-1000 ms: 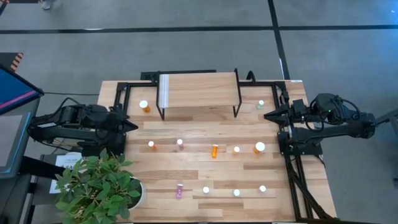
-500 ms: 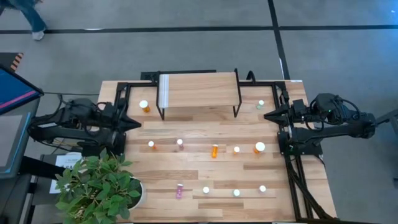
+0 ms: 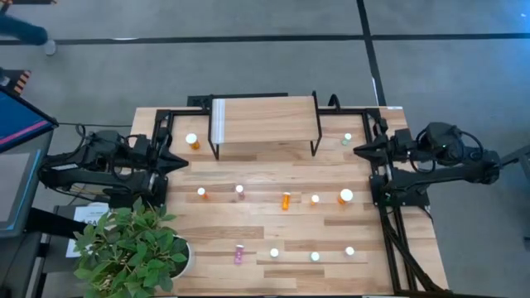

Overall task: Pick and place medicine bottles onto shelf by color
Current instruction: Put the top small green pill bottle on the shelf

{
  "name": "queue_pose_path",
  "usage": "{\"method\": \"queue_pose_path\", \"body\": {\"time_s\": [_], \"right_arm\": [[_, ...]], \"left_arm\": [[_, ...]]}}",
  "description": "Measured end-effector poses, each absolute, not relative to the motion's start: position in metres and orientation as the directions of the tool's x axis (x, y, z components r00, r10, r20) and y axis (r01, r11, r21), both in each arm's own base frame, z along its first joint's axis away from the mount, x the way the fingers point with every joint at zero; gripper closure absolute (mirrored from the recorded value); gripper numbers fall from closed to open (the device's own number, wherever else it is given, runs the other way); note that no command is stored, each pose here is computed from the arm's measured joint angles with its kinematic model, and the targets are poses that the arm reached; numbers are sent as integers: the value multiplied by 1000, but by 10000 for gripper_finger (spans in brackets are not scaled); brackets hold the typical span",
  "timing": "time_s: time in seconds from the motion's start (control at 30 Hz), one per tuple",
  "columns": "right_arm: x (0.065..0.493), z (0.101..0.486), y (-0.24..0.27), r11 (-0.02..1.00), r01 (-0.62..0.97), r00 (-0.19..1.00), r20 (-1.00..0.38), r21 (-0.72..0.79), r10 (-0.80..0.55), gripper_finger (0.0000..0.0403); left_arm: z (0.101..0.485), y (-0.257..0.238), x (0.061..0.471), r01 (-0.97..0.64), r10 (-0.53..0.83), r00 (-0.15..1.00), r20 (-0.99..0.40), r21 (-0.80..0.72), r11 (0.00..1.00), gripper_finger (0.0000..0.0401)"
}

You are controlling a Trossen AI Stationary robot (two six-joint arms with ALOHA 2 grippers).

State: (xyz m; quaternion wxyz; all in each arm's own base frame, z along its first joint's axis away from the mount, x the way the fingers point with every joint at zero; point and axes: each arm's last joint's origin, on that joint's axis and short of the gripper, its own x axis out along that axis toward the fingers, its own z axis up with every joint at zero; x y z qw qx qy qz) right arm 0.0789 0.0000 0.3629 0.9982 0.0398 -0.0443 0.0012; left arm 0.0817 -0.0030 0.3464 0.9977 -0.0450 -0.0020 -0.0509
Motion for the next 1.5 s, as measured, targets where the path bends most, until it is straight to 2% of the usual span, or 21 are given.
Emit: {"method": "queue_pose_path", "body": {"time_s": [0.07,0.17,0.3,0.43,0.53,0.7,0.83,1.1,1.2,1.33,1.5], "right_arm": [[79,363,0,989,-12,996,89,150,-2,347],[80,361,-1,989,20,997,69,145,-30,347],[87,350,-6,963,203,979,-50,177,-198,347],[93,329,-13,857,488,862,-251,168,-441,347],[93,315,-16,769,625,753,-364,134,-549,347],[86,299,-18,682,720,638,-512,129,-576,341],[76,285,-22,572,814,494,-633,95,-597,310],[91,269,-35,477,875,416,-626,79,-660,207],[99,261,-44,490,871,377,-620,-14,-688,180],[107,256,-54,478,873,317,-631,-98,-708,169],[118,250,-62,449,886,269,-655,-120,-706,178]], "left_arm": [[346,-3,81,102,-101,995,11,-89,991,401],[347,-3,80,101,-100,995,19,-84,991,401],[347,-2,80,52,-52,999,13,-13,999,401],[346,1,81,-23,23,1000,10,-25,999,401],[346,1,82,-32,32,999,10,-29,999,401],[346,1,85,-33,33,999,1,-26,999,401],[346,1,93,-34,34,999,-3,4,999,401],[352,1,112,-44,41,998,41,59,997,401],[351,1,117,-43,41,999,29,59,997,401],[349,1,121,-41,41,999,10,38,998,401],[349,1,121,-41,41,999,8,4,999,401]]}}
